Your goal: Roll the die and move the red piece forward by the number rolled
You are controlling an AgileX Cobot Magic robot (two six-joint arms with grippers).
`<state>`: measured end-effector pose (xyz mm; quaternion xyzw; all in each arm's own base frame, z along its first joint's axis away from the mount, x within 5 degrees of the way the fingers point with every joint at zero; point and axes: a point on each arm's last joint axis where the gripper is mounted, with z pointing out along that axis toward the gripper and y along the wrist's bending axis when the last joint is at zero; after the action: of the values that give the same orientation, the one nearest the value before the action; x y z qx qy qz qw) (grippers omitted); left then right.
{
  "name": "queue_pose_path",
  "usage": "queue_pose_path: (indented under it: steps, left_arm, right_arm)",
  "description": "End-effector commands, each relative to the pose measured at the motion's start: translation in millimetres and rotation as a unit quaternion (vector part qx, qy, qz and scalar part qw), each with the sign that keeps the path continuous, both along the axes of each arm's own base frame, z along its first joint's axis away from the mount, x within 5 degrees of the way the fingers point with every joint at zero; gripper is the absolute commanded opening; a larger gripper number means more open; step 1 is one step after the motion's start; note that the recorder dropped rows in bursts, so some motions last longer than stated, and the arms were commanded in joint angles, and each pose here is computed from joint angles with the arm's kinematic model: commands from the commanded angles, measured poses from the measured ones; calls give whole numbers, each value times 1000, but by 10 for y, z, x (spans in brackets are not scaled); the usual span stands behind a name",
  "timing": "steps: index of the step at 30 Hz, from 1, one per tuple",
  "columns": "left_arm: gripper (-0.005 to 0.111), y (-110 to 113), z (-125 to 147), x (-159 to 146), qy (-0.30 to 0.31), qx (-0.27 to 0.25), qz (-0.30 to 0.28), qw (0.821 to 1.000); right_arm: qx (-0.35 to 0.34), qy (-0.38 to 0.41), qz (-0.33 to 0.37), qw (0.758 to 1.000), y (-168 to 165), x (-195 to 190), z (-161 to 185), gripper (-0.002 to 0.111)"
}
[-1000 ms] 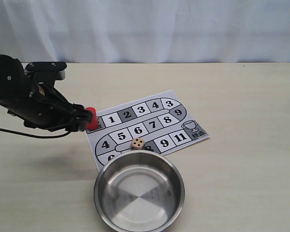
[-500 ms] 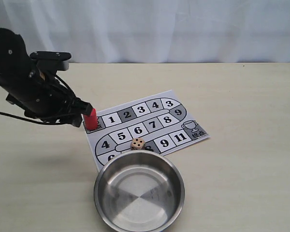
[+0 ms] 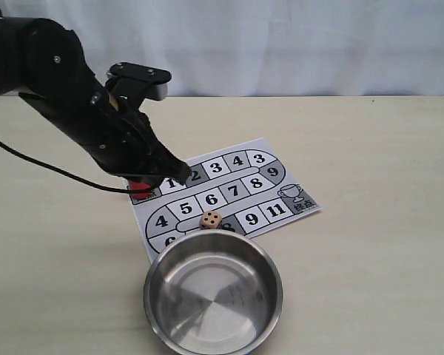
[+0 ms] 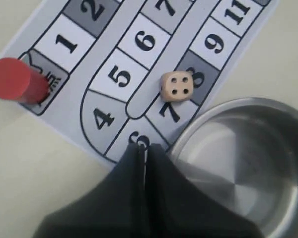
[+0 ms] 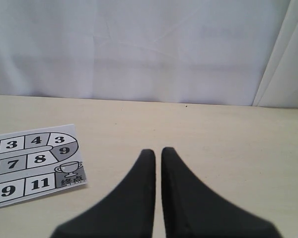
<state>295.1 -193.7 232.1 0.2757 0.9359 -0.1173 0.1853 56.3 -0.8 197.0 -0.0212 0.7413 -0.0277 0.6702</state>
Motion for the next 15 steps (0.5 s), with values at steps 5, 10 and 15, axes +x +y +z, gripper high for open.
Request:
queue_pose_path:
  steps: [5, 10, 15]
  left_arm:
    - [0, -208, -205, 137, 59, 43, -63, 995]
    - [0, -302, -297, 213, 61, 43, -128, 989]
    - [0, -416, -386, 168, 59, 43, -176, 982]
  right_arm:
    - [-1, -1, 1, 1000, 1, -3, -7, 4]
    - [-1, -1, 1, 1000, 1, -3, -7, 4]
    - [-1, -1, 1, 1000, 1, -3, -7, 4]
